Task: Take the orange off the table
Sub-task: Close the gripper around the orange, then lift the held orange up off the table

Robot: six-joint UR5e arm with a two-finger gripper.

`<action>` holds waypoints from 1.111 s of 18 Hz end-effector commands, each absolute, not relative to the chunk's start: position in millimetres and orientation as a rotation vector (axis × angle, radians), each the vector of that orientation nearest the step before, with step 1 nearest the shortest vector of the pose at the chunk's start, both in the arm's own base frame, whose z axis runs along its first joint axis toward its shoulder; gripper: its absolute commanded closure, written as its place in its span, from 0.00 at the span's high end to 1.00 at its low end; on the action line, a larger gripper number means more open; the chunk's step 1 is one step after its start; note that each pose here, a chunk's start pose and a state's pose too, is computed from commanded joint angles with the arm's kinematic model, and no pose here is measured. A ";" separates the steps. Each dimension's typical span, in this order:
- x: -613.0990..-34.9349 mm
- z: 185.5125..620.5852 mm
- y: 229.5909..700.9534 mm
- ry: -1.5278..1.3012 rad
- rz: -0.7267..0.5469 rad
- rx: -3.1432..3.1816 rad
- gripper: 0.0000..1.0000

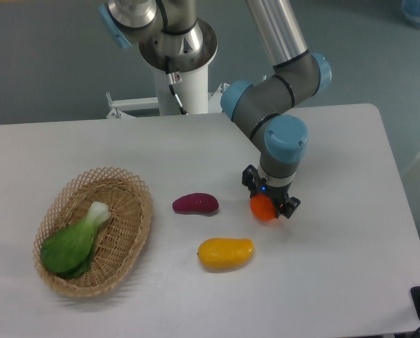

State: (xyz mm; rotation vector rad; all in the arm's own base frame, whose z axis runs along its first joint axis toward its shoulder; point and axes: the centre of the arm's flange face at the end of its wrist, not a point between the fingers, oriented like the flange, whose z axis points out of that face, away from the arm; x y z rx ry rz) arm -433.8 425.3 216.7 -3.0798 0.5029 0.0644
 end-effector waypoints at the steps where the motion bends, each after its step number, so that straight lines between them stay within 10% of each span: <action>1: -438.7 226.1 428.1 0.500 0.087 -3.075 0.58; 20: -498.1 302.2 462.5 0.433 0.331 -2.997 0.60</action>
